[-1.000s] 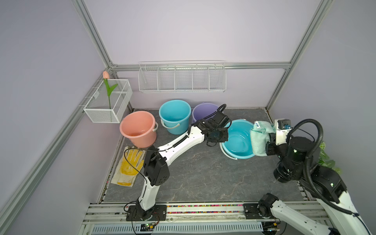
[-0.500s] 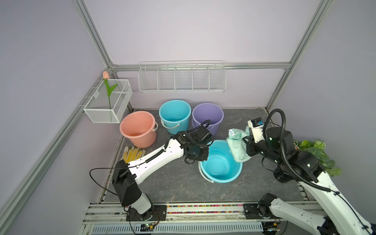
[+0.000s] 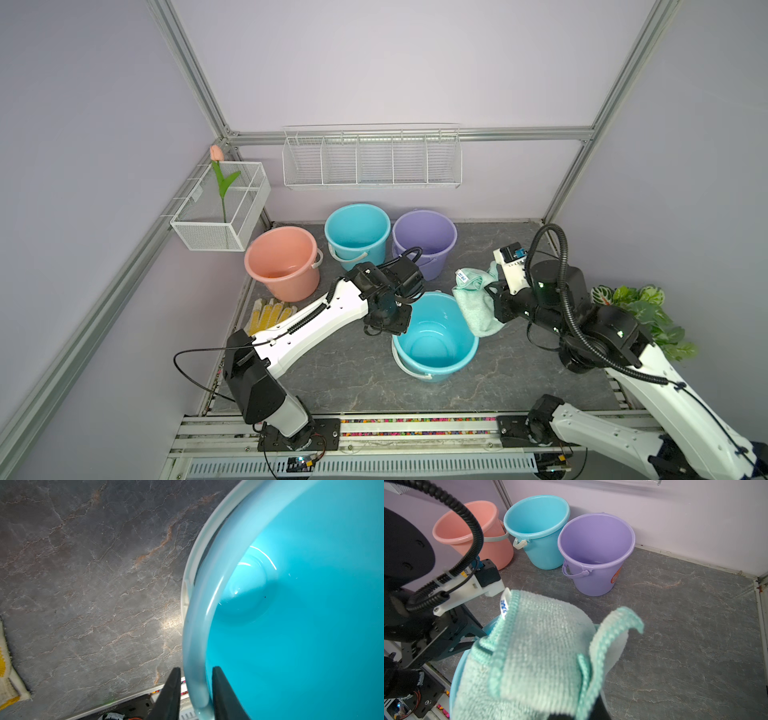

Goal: Wipe the inside of the bucket with a cloth
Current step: Wipe the dirt from the inside of the bucket.

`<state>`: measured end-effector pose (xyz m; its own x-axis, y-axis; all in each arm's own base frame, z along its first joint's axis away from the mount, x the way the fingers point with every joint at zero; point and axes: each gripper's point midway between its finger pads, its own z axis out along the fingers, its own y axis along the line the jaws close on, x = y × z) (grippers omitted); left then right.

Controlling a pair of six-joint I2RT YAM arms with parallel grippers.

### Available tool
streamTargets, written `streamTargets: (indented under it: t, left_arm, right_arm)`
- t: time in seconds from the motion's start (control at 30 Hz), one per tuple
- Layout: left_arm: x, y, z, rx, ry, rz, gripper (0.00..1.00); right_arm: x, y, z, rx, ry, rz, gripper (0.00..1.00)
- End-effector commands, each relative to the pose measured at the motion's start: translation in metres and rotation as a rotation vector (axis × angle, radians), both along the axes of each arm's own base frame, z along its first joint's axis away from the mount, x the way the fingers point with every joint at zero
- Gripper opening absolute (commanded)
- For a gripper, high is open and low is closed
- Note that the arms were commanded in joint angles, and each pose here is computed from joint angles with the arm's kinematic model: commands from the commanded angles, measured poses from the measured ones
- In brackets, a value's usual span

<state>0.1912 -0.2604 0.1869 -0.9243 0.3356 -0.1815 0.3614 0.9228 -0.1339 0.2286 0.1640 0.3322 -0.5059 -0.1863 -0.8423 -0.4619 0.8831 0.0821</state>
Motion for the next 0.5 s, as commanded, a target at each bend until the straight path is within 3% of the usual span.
streamTargets:
  t: [0.0,0.47]
  left_arm:
    - [0.0,0.004,-0.001,0.044,0.006,-0.036,0.27]
    - [0.001,-0.009,-0.019,0.001,0.037,-0.024,0.17]
  right_arm:
    - [0.0,0.004,0.011,0.038,-0.022,-0.008,0.07]
    - [-0.009,0.019,-0.009,0.021,0.035,0.047,0.07]
